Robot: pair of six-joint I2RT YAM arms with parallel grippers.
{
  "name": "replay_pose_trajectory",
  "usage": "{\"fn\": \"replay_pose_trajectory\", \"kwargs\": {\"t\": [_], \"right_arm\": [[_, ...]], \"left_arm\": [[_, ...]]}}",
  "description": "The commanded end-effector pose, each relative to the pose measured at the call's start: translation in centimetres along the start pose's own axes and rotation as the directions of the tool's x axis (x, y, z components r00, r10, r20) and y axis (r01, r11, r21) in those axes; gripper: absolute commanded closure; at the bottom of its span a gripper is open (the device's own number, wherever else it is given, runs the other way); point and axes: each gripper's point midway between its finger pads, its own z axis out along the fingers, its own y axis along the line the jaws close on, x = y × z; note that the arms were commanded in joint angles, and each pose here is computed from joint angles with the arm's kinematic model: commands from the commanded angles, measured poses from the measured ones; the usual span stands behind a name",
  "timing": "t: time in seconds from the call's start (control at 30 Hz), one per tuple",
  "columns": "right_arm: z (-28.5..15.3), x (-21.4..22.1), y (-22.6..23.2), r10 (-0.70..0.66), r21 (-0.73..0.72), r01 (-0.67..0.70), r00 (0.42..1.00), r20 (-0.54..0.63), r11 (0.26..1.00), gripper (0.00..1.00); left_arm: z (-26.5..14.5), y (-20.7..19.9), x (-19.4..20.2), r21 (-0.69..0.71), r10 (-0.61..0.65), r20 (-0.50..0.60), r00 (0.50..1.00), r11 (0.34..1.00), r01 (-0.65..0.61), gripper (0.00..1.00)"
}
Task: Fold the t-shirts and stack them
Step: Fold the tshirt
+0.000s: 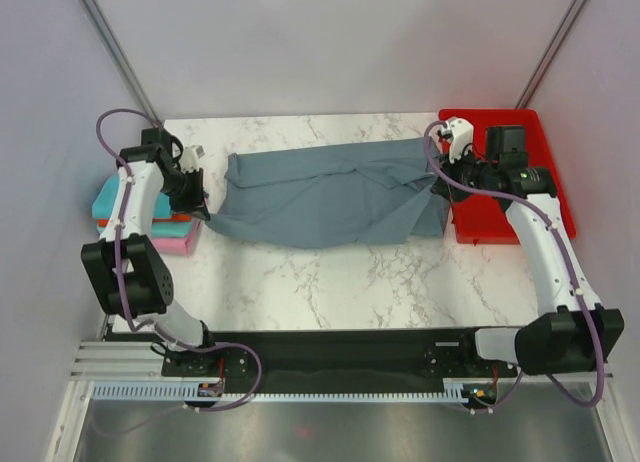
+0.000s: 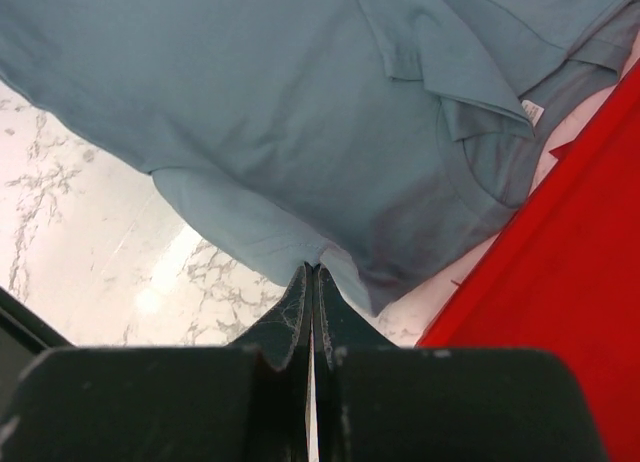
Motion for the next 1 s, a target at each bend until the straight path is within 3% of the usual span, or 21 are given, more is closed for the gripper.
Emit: {"fn": "replay_pose_trajectory", "kwargs": {"t": [0.0,0.2,0.6,0.97], "right_arm": [[1.7,-1.7,-1.9,0.012,0.039,-0.015,0.998,0.058,0.999,1.00],[4.3,-2.7,-4.4,0.039,0.081,-0.044,0.997,0.073,0.996,1.00],[9.3,-5.5,-10.3,0.074,0.150,-0.090,0.991,0.110,0.984,1.00],[13.2,-7.1,-16.6,0.094,0.211,-0.120,0.987,0.127,0.970,1.00]], "left_arm": [[0.2,-0.6,-1.9,0.040,0.038,-0.003,0.999,0.998,-0.037,0.98],[3.4,-1.0,-4.6,0.034,0.087,-0.054,0.995,0.996,-0.085,0.98],[7.1,0.1,-11.5,-0.042,0.150,-0.003,0.989,0.988,-0.150,0.98],[8.9,1.7,-15.0,-0.129,0.152,0.042,0.988,0.981,-0.145,0.98]]}}
